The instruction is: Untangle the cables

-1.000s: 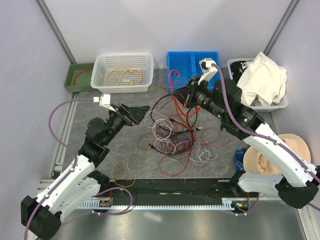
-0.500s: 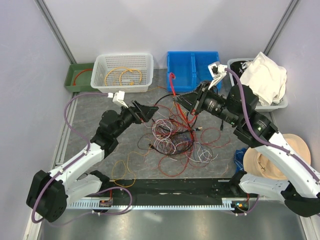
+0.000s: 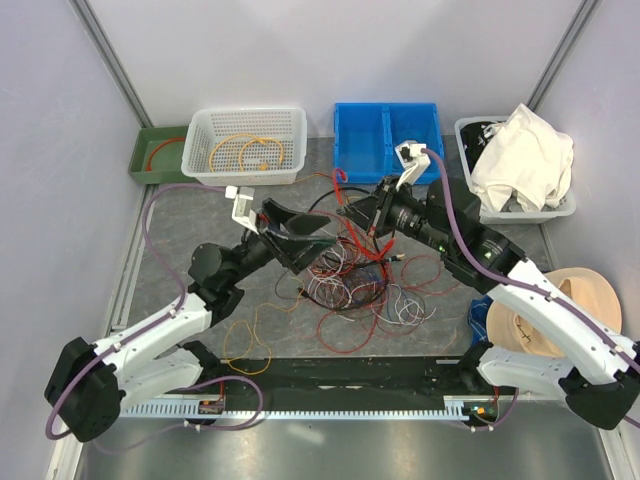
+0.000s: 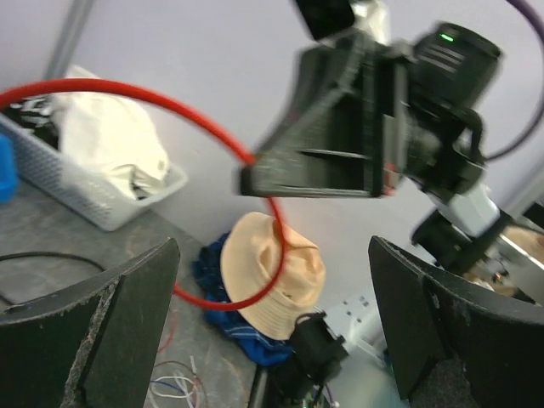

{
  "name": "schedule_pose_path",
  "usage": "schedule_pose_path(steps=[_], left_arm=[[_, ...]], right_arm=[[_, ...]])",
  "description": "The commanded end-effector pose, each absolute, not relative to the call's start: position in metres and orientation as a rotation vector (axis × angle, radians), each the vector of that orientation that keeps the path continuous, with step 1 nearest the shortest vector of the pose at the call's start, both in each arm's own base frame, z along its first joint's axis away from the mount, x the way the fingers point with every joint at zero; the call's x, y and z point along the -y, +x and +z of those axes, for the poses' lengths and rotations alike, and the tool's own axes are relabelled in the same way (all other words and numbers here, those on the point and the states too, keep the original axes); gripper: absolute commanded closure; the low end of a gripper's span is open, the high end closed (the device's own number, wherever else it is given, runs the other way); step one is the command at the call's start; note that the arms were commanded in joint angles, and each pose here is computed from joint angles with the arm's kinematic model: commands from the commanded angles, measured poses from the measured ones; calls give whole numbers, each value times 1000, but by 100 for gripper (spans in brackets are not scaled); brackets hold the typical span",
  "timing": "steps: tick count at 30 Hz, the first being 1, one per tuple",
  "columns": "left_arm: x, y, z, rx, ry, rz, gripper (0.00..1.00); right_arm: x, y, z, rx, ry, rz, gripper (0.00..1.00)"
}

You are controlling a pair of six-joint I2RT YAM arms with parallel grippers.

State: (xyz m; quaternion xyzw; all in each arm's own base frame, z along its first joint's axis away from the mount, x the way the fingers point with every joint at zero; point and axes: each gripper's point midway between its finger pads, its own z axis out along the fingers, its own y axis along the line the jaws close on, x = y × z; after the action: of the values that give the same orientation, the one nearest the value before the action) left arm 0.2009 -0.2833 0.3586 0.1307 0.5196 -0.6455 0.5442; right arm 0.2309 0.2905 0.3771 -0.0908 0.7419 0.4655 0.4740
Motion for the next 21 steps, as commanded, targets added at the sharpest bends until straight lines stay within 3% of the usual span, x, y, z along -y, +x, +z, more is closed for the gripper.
schedule_pose_path(steps=[1,11,14,15,17,18,20,21], left_arm=[[295,171,371,-1109,484,-1554,0],[320,191,345,-1210,474,-1543,6],[319,197,345,-1218,448,-1515,20],[318,198,348,-1214,444,-1512,37],[318,198,349,-1216,447,-1510,57],[318,198,350,-1219,442,-1507,77],[314,203,350,-1250,401,-1484,96],[312,204,350,-1263,382,-1475,98]], right_arm=[[-303,237,394,-1740,-174,1234,100],[-322,232,390,-1747,-184,1366,100],[-322,231,387,-1751,-186,1367,100],[-321,230,386,-1754,-189,1363,100],[-318,231,382,-1755,-180,1346,100],[-317,232,381,-1753,-177,1334,76],[-311,234,376,-1763,-163,1293,51],[-308,236,374,-1760,-170,1268,37]])
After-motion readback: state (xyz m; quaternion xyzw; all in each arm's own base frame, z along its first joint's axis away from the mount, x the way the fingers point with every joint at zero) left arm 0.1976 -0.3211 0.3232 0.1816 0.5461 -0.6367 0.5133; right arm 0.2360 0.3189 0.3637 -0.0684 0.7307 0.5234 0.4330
